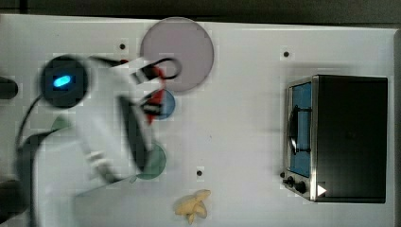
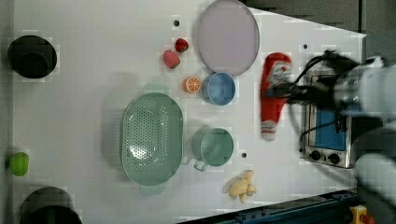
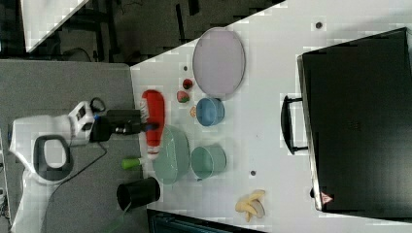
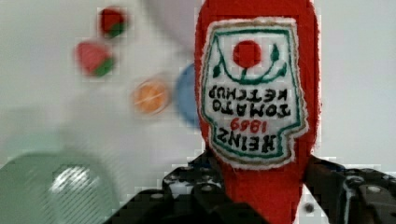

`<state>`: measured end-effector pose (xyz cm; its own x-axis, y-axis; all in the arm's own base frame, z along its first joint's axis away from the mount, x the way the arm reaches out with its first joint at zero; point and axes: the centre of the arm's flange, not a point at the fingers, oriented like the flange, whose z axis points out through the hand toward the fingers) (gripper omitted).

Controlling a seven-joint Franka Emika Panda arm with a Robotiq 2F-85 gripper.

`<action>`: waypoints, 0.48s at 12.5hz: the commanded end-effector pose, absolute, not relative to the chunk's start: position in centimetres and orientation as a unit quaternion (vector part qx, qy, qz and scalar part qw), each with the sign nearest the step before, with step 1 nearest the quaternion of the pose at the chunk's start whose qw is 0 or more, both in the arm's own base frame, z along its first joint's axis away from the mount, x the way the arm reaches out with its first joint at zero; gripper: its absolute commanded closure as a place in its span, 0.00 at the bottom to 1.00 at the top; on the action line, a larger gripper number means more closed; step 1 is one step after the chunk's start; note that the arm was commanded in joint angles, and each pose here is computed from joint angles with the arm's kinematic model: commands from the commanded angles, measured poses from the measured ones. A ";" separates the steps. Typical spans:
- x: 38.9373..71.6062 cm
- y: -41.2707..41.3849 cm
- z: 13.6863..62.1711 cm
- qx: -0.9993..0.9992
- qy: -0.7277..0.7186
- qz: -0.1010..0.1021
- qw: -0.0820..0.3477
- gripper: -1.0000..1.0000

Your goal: Pick ketchup from strainer and place it on the table

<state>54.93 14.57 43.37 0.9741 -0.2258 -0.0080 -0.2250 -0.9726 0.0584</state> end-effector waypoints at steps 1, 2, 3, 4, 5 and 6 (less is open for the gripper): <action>56.7 4.3 45.3 0.992 -0.119 0.000 0.029 0.44; 56.8 2.0 44.9 0.992 -0.123 -0.004 0.031 0.44; 56.7 0.0 44.4 0.991 -0.126 -0.010 0.032 0.44; 56.3 -1.8 43.5 0.991 -0.131 -0.021 0.034 0.44; 55.8 -3.2 42.4 0.989 -0.142 -0.030 0.035 0.44; 55.4 -4.3 41.3 0.987 -0.151 -0.037 0.035 0.44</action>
